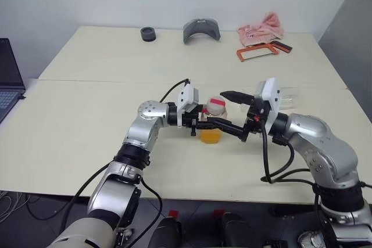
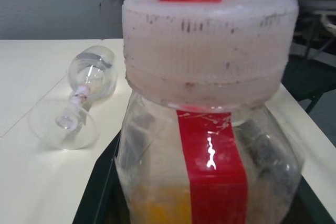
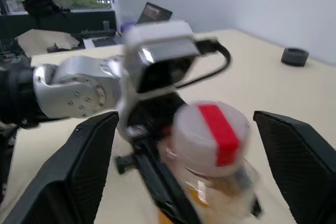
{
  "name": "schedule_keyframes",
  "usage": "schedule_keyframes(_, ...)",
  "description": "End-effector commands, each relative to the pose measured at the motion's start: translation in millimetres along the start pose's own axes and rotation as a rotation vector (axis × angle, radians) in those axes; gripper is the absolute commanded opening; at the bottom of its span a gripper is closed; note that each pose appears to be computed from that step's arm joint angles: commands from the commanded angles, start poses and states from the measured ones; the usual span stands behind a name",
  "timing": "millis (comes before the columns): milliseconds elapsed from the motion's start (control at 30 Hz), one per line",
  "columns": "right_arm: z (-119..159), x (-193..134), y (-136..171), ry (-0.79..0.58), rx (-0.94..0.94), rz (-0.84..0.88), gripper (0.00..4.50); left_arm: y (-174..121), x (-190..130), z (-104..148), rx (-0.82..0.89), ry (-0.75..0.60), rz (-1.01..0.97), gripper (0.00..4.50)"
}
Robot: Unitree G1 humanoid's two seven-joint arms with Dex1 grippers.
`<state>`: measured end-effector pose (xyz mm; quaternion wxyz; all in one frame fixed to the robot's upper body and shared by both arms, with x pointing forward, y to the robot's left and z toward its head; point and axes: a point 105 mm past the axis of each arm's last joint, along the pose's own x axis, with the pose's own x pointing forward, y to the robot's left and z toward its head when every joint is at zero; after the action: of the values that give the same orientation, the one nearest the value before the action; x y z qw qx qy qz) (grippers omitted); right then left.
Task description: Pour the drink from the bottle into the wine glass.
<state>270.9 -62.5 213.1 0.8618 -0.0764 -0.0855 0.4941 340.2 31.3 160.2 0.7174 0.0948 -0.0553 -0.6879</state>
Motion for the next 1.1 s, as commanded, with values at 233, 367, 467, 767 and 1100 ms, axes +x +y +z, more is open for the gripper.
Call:
schedule_keyframes(233,1,20,-13,-0.079,-0.105,-0.404,4.34,4,7,15,0.059,-0.032,-0.013,1.73)
schedule_keyframes(367,-1,21,-16,-0.085,-0.094,-0.451,4.34,4,7,15,0.061,-0.031,-0.013,1.73)
schedule_keyframes(467,-4,19,-17,-0.082,-0.067,-0.457,4.34,5,7,15,0.064,-0.029,-0.012,1.73)
schedule_keyframes(767,-7,17,-6,-0.092,-0.007,-0.393,1.93,5,5,14,0.067,-0.027,-0.007,1.72)
schedule_keyframes(1100,7,27,-2,-0.005,-0.094,0.348,1.93,-1,4,15,0.089,0.005,-0.086,1.72)
